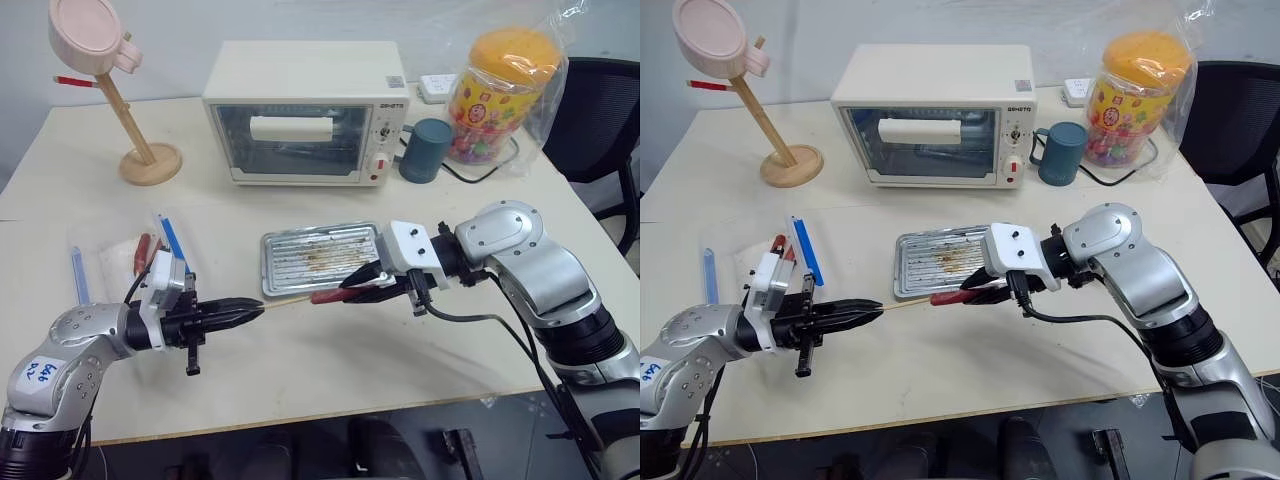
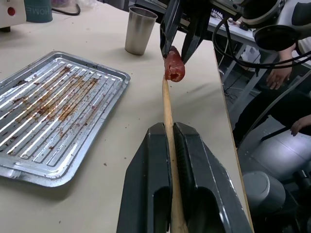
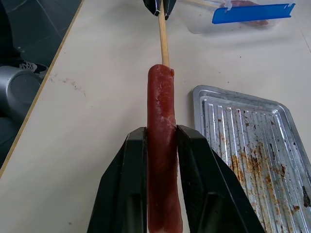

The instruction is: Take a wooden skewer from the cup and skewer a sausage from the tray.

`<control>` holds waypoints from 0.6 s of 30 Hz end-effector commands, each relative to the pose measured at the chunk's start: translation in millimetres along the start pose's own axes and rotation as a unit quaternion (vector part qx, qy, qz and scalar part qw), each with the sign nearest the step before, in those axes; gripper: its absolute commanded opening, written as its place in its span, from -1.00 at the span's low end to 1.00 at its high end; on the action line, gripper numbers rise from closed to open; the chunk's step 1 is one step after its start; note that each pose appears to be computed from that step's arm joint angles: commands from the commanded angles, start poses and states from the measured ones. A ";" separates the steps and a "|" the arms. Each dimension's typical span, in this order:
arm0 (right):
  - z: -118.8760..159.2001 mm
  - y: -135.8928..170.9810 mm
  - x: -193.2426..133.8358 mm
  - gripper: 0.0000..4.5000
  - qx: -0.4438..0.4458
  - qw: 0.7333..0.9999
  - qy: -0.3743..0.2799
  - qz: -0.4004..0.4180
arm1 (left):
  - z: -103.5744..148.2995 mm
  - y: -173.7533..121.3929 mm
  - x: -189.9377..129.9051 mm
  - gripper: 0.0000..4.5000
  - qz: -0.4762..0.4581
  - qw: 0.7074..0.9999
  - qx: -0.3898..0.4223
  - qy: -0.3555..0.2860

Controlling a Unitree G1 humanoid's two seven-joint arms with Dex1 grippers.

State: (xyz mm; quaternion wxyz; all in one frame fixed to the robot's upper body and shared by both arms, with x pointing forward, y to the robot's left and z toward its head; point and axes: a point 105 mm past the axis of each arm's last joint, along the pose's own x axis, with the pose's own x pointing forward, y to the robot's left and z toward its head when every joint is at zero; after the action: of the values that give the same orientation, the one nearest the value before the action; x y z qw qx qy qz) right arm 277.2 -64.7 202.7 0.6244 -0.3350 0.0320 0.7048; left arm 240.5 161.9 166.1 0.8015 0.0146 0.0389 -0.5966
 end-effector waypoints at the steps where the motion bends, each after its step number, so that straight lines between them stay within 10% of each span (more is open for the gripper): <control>1: 7.4 0.7 -0.8 -0.60 -0.022 1.000 -0.002 0.006 | 5.7 -1.5 3.4 -1.00 -0.006 1.000 0.019 -0.007; 18: 7.3 2.4 -0.4 -0.60 -0.022 1.000 0.001 0.010 | 2.8 0.4 -0.9 -1.00 0.003 1.000 0.019 0.000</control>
State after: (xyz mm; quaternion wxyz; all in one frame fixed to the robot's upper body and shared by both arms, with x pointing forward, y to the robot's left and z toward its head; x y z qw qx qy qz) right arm 276.4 -64.7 202.0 0.6214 -0.3349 0.0338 0.7075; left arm 241.7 156.5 164.9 0.7974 0.0157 0.0356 -0.6022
